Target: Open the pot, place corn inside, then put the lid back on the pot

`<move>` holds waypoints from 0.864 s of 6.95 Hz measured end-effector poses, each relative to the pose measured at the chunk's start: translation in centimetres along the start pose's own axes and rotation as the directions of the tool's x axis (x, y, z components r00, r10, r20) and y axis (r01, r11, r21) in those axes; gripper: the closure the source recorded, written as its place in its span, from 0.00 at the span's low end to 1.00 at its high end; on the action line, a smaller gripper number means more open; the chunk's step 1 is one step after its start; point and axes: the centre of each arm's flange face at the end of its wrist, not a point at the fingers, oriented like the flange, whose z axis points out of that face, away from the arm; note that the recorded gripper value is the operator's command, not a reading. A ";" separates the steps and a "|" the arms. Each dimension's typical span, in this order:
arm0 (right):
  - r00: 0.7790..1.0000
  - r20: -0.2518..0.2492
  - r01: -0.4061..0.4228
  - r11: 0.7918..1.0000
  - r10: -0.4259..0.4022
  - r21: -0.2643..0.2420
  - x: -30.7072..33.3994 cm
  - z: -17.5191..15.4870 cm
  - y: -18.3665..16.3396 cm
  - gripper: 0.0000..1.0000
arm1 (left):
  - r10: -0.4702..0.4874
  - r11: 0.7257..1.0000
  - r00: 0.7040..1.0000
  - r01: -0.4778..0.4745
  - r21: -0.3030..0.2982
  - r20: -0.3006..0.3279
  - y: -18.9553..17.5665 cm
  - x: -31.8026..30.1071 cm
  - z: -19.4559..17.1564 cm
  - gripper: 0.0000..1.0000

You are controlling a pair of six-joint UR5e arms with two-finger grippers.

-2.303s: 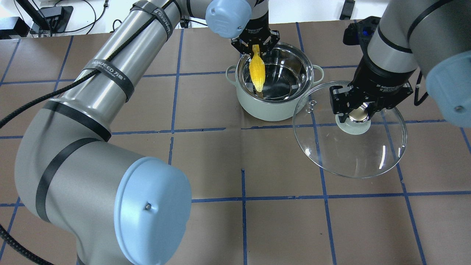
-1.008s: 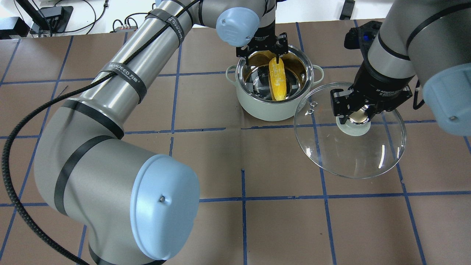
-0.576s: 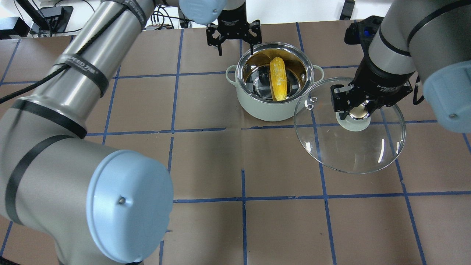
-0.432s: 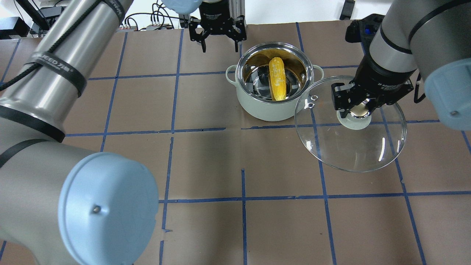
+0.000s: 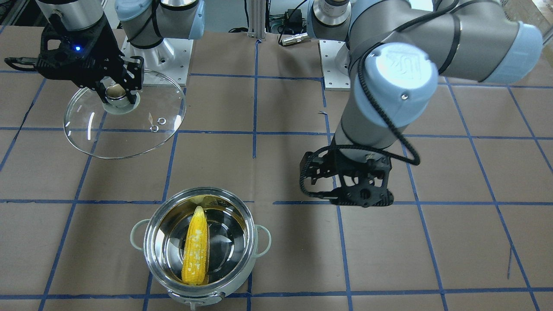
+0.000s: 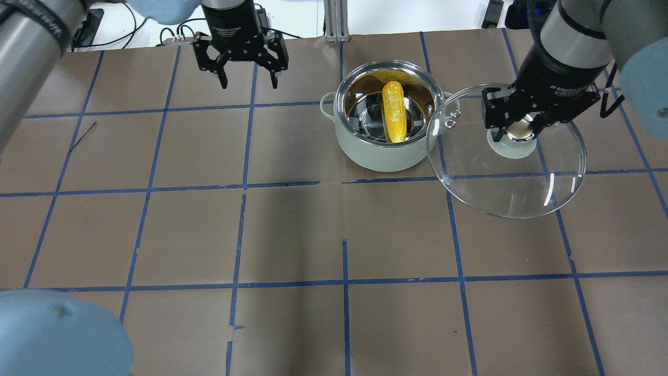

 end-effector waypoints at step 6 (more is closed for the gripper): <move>0.999 0.011 0.031 0.999 -0.031 0.009 -6.1 5.2 -12.7 0.89 | -0.027 0.995 1.000 0.028 0.091 -0.009 11.3 -6.7 -5.8 0.00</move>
